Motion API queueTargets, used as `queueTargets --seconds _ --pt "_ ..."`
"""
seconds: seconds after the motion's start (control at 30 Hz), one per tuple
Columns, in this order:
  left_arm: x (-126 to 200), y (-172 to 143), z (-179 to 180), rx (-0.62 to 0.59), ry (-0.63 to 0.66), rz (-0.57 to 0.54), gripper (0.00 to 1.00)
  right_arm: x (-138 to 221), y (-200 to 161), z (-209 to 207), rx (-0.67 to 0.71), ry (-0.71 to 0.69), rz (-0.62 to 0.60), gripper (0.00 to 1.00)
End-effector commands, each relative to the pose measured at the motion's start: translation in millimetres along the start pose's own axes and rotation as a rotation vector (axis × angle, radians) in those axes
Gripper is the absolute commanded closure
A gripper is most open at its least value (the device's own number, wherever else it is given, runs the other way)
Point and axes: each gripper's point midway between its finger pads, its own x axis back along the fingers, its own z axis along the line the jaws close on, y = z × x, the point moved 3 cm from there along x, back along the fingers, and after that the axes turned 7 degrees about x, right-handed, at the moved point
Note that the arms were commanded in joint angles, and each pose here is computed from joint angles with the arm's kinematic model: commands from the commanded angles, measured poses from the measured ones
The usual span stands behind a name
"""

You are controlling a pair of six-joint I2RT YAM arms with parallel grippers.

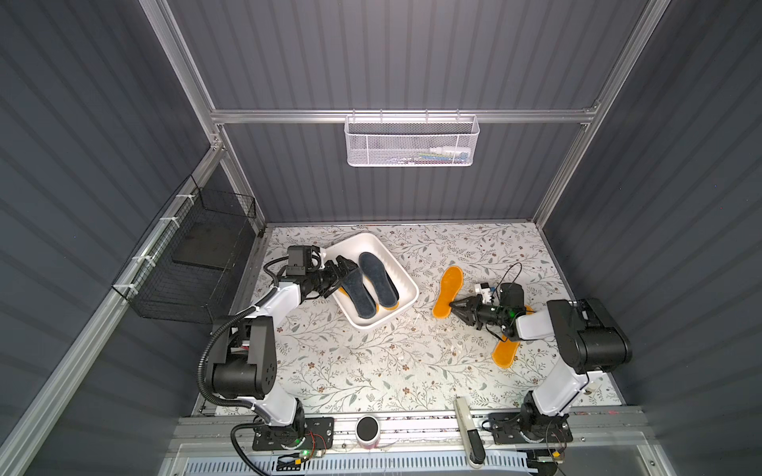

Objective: Put the insoles into the storage box
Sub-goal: Adjust the insole at the center of the board.

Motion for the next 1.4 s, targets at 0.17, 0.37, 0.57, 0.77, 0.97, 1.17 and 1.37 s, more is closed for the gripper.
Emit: queueTargets --seconds 0.17,0.37,0.57,0.77,0.97,1.17,1.37 --pt "7 5 -14 -0.045 -0.016 -0.020 0.00 7 0 -7 0.021 -0.191 0.042 0.59" --pt "6 6 -15 -0.047 -0.022 -0.017 0.00 38 4 1 0.061 -0.410 -0.010 0.52" --pt "6 6 -16 -0.047 -0.031 -0.016 0.00 115 -6 -4 0.056 -0.833 -0.162 0.39" --pt "3 6 -15 -0.041 -0.039 -0.008 0.00 171 -32 -31 -0.023 -1.087 -0.202 0.26" --pt "2 5 -14 -0.044 -0.041 -0.003 0.00 172 -42 -60 -0.072 -1.119 -0.129 0.23" --pt "3 4 -13 -0.046 -0.034 -0.004 0.00 153 -36 -71 -0.082 -1.075 -0.076 0.22" --pt "6 4 -13 -0.051 -0.023 -0.009 0.00 129 -28 -75 -0.037 -1.013 -0.021 0.22"
